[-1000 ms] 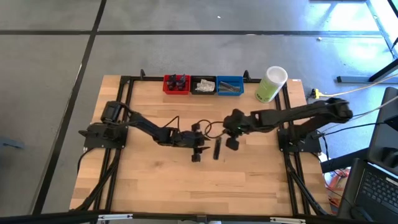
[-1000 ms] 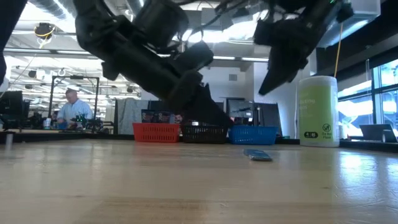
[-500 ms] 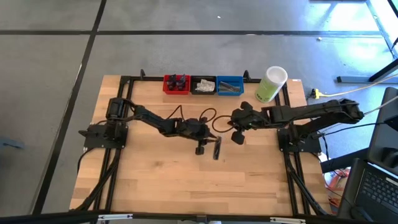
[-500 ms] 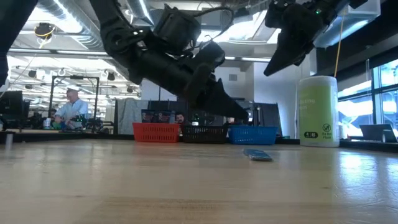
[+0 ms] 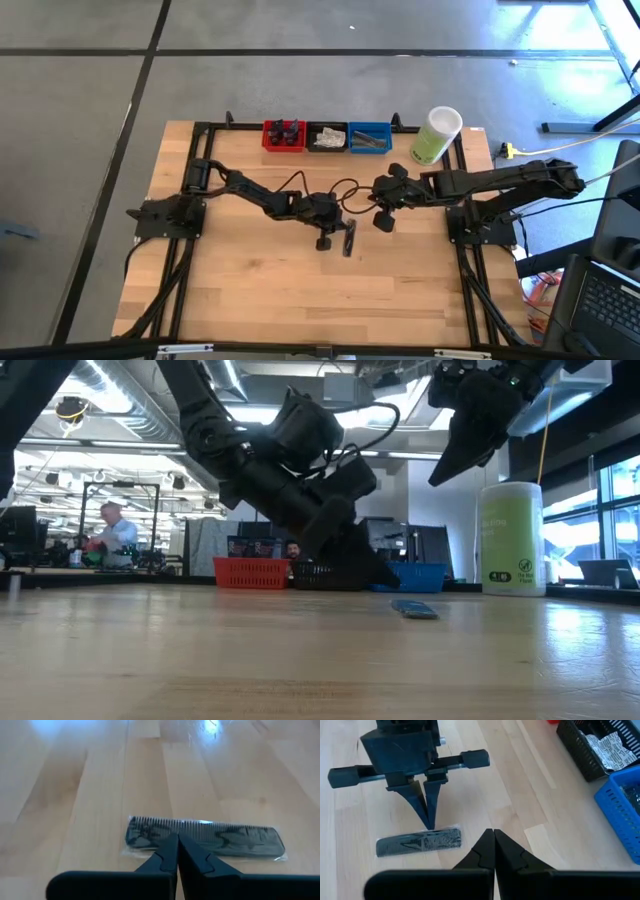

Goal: Pick & Place Travel size toiletries
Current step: Put the black comb into the blue bin

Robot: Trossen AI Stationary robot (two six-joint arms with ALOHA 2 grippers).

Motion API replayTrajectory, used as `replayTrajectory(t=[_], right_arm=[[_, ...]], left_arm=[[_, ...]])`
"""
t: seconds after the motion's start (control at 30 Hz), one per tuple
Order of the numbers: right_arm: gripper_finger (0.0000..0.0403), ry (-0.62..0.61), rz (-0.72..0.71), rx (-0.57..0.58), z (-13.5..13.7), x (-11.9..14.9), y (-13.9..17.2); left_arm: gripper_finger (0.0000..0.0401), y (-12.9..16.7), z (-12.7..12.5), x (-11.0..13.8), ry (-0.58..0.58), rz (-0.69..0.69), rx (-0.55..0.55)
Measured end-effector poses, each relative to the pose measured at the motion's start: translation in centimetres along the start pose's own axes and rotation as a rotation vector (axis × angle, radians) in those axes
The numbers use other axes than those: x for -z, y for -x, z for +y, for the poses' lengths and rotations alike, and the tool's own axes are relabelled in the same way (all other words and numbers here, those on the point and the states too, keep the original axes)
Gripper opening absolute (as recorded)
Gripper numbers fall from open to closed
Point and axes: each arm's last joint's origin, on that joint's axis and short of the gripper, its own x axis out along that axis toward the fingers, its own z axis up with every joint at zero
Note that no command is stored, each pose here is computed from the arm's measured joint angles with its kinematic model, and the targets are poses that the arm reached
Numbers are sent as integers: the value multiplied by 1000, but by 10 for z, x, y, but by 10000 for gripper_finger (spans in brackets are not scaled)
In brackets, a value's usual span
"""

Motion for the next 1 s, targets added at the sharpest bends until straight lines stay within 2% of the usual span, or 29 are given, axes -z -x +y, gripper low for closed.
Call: replayTrajectory(t=[0.4, 0.67, 1.0], right_arm=[[0, 3, -3, 7, 0, 0, 0], [0, 8, -9, 5, 0, -1, 0], [0, 11, 1, 0, 0, 0, 0]], left_arm=[[2, 0, 0, 1, 0, 8, -1], [2, -16, 1, 6, 6, 24, 21], [2, -18, 7, 12, 98, 85, 8]])
